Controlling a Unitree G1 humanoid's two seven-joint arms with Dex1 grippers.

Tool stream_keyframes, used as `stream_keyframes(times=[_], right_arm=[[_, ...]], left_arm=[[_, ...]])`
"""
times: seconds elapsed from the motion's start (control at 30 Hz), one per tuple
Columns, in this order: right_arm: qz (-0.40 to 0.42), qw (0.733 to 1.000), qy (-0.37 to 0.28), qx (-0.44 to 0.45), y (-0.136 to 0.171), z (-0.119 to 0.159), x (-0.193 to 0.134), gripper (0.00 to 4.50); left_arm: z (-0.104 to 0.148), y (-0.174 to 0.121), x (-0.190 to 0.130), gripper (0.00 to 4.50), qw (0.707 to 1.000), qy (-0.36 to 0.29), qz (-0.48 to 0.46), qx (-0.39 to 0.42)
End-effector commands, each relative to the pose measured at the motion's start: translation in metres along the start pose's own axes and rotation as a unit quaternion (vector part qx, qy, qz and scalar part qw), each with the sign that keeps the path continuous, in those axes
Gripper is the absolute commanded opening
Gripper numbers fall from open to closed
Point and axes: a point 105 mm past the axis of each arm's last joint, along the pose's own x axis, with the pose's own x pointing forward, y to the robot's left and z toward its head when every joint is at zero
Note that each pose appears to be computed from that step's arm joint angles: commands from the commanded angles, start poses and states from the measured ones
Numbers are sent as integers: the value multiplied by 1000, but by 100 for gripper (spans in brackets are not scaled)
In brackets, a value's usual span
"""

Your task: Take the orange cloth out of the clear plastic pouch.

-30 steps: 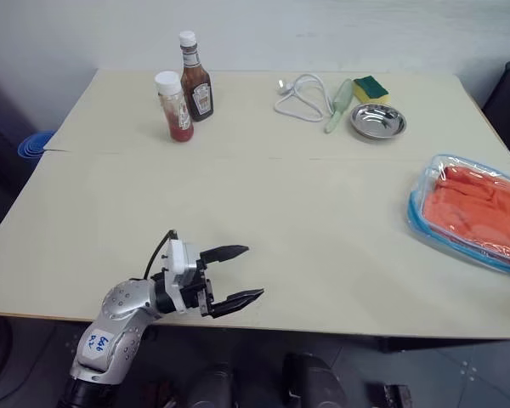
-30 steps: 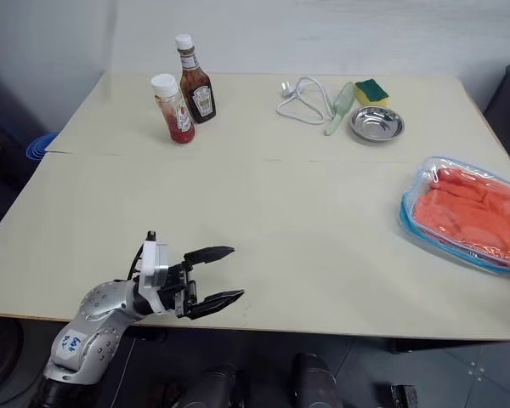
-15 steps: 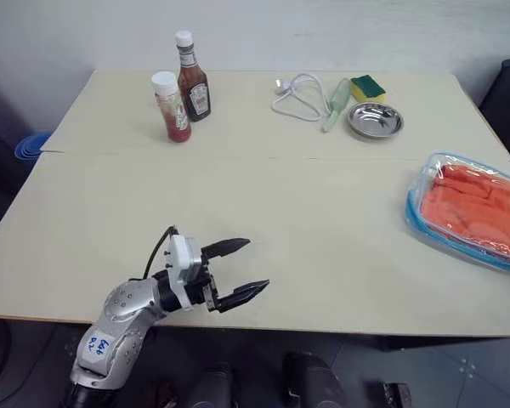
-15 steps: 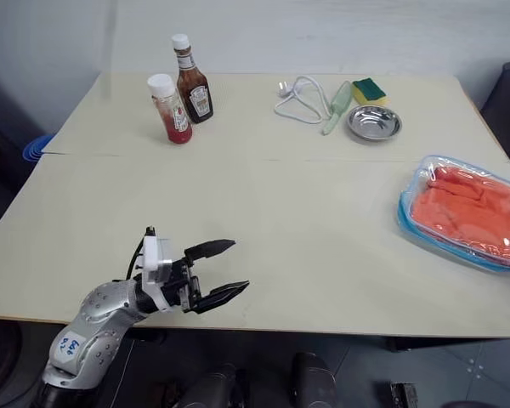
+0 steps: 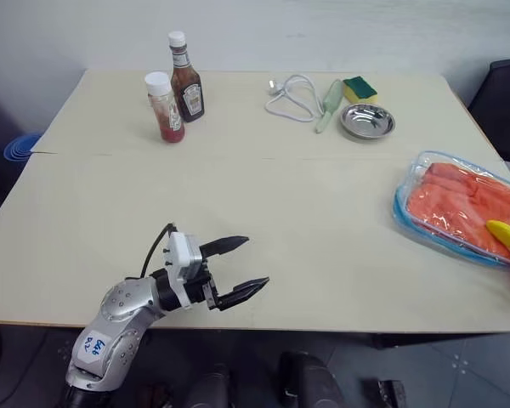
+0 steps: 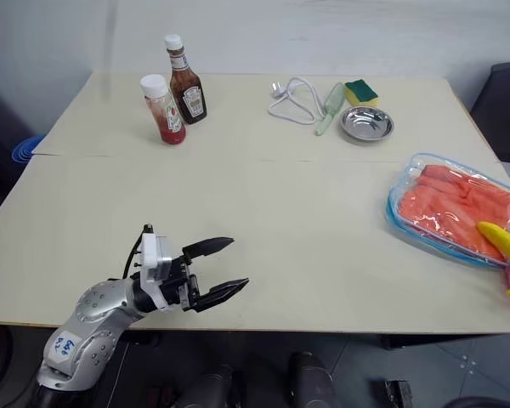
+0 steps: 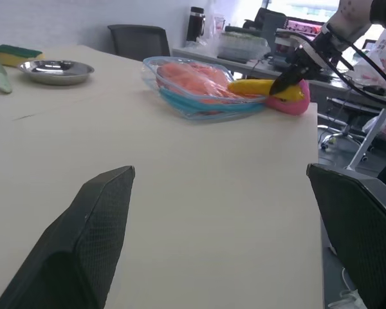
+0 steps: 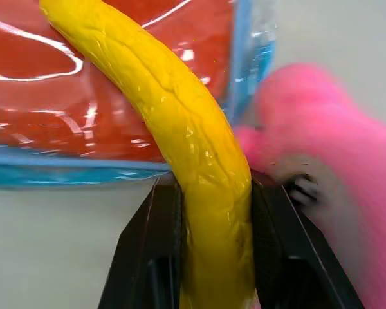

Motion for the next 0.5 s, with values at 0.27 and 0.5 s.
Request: stream_keyframes(times=[0.27, 0.5], right_arm=[[-30, 994, -100, -22, -18, 37, -44, 448], [-36, 995, -66, -65, -13, 24, -28, 448]], left_arm=[[4, 2, 3, 450, 1000, -18, 6, 17], [5, 4, 5, 450, 1000, -21, 2, 22]])
